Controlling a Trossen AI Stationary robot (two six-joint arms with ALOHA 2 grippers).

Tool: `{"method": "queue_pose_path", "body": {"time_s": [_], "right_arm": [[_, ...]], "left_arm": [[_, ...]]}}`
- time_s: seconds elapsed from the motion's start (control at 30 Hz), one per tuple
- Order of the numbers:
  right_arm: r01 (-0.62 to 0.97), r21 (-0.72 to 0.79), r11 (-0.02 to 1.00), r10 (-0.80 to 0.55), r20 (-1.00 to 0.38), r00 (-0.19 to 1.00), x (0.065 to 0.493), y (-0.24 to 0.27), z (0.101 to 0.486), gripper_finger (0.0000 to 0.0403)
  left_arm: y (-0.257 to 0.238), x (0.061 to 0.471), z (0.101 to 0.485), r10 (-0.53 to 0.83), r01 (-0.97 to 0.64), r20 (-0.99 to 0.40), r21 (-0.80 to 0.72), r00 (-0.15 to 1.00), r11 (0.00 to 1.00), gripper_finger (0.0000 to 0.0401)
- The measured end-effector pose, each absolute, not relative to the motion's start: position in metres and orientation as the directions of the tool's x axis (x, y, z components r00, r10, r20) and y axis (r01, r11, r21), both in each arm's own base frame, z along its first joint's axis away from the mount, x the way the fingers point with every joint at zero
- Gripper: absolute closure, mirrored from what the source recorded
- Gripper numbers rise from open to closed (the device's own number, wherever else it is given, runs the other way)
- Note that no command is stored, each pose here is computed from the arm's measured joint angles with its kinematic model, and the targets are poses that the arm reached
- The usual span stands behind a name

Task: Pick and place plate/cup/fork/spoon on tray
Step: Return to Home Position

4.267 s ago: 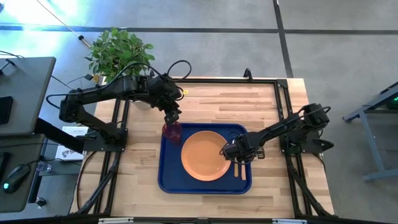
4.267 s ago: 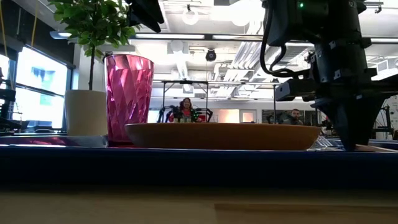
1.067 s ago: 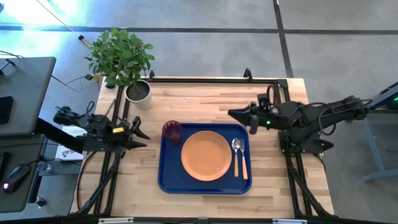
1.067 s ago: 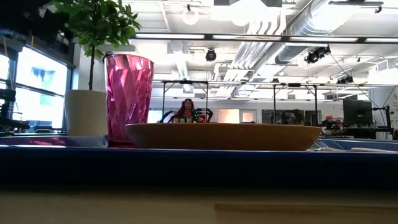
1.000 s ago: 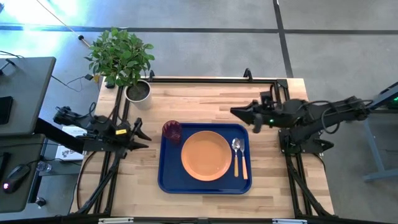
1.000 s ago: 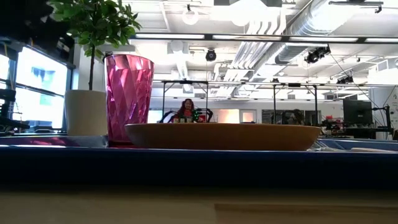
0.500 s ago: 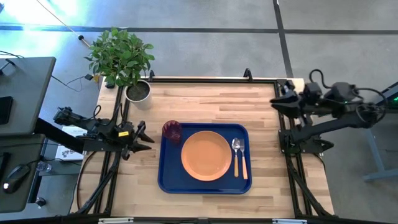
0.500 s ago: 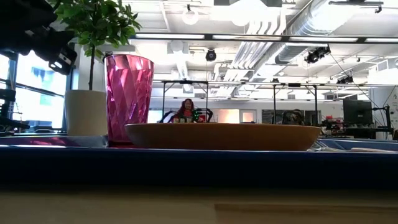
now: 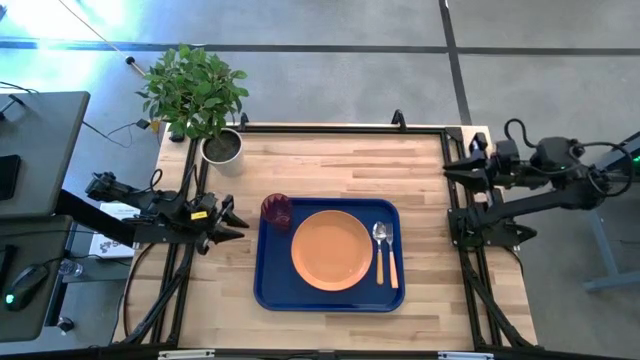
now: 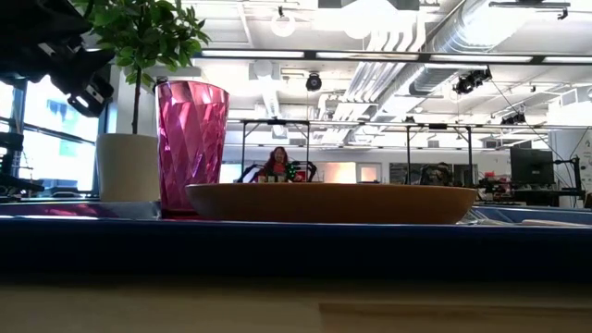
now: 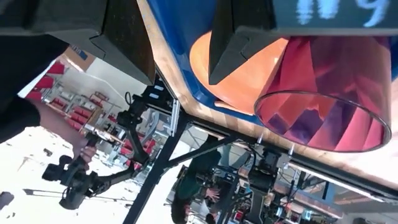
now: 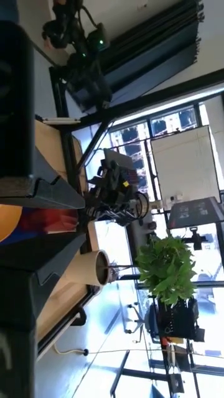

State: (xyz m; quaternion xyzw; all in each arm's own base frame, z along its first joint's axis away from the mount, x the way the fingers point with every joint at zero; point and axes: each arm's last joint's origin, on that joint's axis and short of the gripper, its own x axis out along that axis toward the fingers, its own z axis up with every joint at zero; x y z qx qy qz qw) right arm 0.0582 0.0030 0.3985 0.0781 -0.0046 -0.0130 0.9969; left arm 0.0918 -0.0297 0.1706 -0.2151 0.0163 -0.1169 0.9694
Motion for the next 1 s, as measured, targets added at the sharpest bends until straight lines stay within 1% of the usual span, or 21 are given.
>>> {"method": "queue_pose_path", "body": {"time_s": [0.1, 0.13, 0.2, 0.3, 0.43, 0.67, 0.77, 0.9, 1.0], "right_arm": [[0.024, 0.155, 0.988, -0.024, -0.002, 1.0, 0.056, 0.003, 0.388, 0.034], [0.027, 0.154, 0.988, -0.026, -0.014, 1.0, 0.056, 0.003, 0.379, 0.034], [0.037, 0.177, 0.984, -0.04, 0.013, 0.999, 0.056, 0.002, 0.364, 0.034], [0.037, 0.211, 0.977, -0.05, 0.061, 0.997, 0.057, 0.002, 0.338, 0.034], [0.022, 0.226, 0.974, -0.046, 0.1, 0.994, 0.062, 0.003, 0.302, 0.034], [0.029, 0.286, 0.958, -0.062, 0.107, 0.992, 0.073, 0.004, 0.243, 0.034], [0.025, 0.297, 0.955, -0.064, 0.124, 0.99, 0.078, 0.005, 0.226, 0.034], [0.028, 0.314, 0.949, -0.065, 0.11, 0.992, 0.086, 0.006, 0.21, 0.034], [0.058, 0.326, 0.943, -0.087, 0.076, 0.993, 0.09, 0.005, 0.198, 0.034]], "left_arm": [[-0.03, 0.092, 0.171, -0.233, 0.22, 0.019, -0.406, 0.972, 0.887, 0.0259], [-0.03, 0.092, 0.171, -0.233, 0.224, 0.019, -0.367, 0.972, 0.903, 0.0259], [-0.03, 0.092, 0.171, -0.242, 0.237, 0.019, -0.283, 0.97, 0.929, 0.0259], [-0.03, 0.092, 0.17, -0.251, 0.248, 0.017, -0.227, 0.968, 0.942, 0.0259], [-0.03, 0.092, 0.17, -0.253, 0.25, 0.017, -0.233, 0.967, 0.94, 0.0259], [-0.03, 0.092, 0.17, -0.253, 0.25, 0.017, -0.231, 0.967, 0.94, 0.0259], [-0.03, 0.092, 0.17, -0.253, 0.25, 0.017, -0.232, 0.967, 0.94, 0.0259], [-0.03, 0.092, 0.17, -0.253, 0.25, 0.015, -0.231, 0.967, 0.94, 0.0259], [-0.03, 0.092, 0.17, -0.253, 0.249, 0.016, -0.231, 0.967, 0.94, 0.0259]]}}
